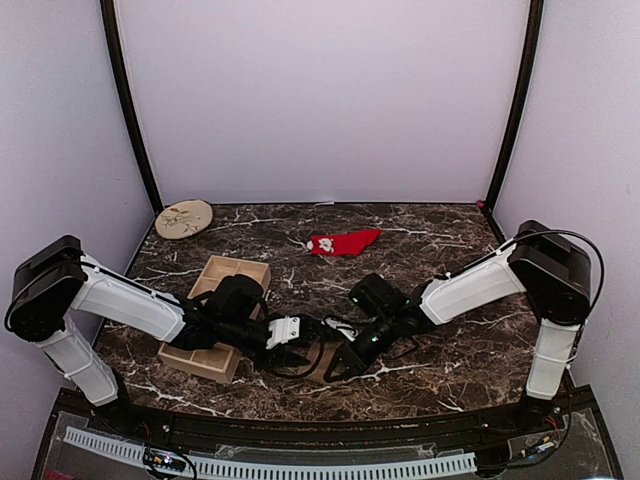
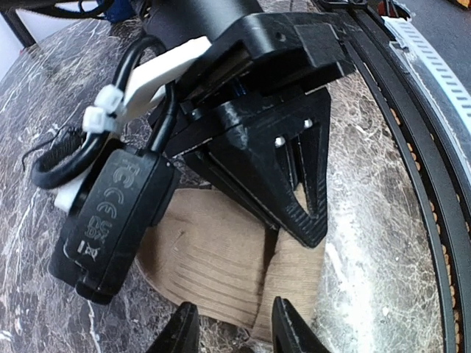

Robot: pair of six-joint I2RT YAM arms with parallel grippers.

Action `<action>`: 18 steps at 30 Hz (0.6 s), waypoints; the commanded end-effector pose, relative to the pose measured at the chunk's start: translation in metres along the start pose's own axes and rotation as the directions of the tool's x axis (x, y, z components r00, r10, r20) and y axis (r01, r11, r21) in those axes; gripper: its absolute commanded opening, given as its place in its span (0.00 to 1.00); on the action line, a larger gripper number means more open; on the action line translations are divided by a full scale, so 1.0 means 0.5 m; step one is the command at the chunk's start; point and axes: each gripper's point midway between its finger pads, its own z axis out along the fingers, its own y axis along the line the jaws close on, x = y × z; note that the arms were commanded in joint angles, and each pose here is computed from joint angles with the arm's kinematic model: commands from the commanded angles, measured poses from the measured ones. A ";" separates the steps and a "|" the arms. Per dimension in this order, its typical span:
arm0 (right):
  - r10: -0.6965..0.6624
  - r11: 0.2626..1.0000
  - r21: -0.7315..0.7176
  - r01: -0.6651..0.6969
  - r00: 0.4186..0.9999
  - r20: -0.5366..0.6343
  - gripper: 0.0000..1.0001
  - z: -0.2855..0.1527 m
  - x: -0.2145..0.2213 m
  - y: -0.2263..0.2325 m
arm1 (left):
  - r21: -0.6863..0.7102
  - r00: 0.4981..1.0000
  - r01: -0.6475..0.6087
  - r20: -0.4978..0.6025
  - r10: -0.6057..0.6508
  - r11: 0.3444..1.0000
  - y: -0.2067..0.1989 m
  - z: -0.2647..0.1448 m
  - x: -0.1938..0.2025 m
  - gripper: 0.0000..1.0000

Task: Roll the socks
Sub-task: Roll the sock at the center of the board.

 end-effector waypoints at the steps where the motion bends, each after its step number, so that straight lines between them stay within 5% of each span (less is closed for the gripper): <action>1: 0.079 0.996 -0.046 -0.083 0.994 -0.076 0.00 0.004 0.029 -0.003 | 0.045 0.996 -0.084 -0.010 0.085 0.995 -0.020 -0.001 0.008 0.36; 18: 0.133 0.986 -0.086 -0.140 0.987 -0.085 0.00 -0.007 0.026 -0.012 | 0.213 0.977 -0.196 -0.034 0.208 0.957 -0.114 0.017 0.020 0.36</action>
